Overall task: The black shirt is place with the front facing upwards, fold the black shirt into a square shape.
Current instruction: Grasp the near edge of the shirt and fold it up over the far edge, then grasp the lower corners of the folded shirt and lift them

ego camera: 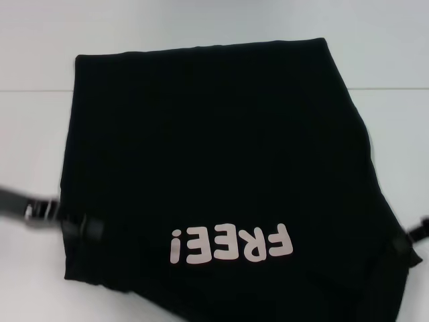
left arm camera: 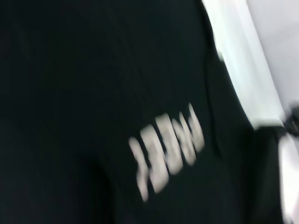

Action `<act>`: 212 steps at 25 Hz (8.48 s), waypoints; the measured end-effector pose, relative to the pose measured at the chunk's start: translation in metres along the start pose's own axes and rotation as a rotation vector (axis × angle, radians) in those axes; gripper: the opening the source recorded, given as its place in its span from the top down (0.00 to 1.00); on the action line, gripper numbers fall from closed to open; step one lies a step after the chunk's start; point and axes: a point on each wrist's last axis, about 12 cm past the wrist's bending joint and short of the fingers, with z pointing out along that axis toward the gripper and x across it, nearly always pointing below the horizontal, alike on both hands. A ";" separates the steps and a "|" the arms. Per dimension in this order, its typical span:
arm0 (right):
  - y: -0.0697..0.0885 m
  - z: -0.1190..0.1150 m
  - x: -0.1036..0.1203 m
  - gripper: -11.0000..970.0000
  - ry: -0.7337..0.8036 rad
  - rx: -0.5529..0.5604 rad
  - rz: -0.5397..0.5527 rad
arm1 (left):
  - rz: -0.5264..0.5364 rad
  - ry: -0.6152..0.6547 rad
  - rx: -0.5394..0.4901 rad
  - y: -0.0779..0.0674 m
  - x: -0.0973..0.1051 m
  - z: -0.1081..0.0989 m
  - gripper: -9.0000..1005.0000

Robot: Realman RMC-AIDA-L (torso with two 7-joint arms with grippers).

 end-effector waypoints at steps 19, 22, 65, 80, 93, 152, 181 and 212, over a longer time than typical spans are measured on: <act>-0.036 -0.013 -0.051 0.97 -0.698 0.101 0.161 | -0.116 -0.692 -0.195 0.033 -0.057 -0.014 0.97; -0.038 -0.006 -0.058 0.97 -0.757 0.148 0.149 | -0.117 -0.717 -0.224 0.036 -0.060 -0.009 0.97; -0.031 0.028 -0.084 0.59 -0.895 0.300 0.082 | -0.013 -0.826 -0.426 0.030 -0.085 0.050 0.75; -0.014 0.028 -0.008 0.18 -0.795 -0.043 -0.296 | -0.223 -0.599 -0.227 0.053 -0.035 0.003 0.29; 0.001 0.053 0.023 0.18 -0.721 -0.141 -0.449 | -0.179 -0.417 -0.300 0.059 -0.014 0.010 0.15; 0.004 0.056 0.029 0.23 -0.699 -0.184 -0.440 | 0.000 -0.306 -0.376 0.052 -0.011 0.037 0.60; -0.022 -0.024 -0.055 0.26 -0.302 0.312 0.122 | 0.013 -0.290 -0.372 0.048 -0.015 0.032 0.94; -0.019 0.043 -0.069 0.64 -0.268 0.366 0.056 | 0.014 -0.285 -0.353 0.046 -0.015 0.033 0.94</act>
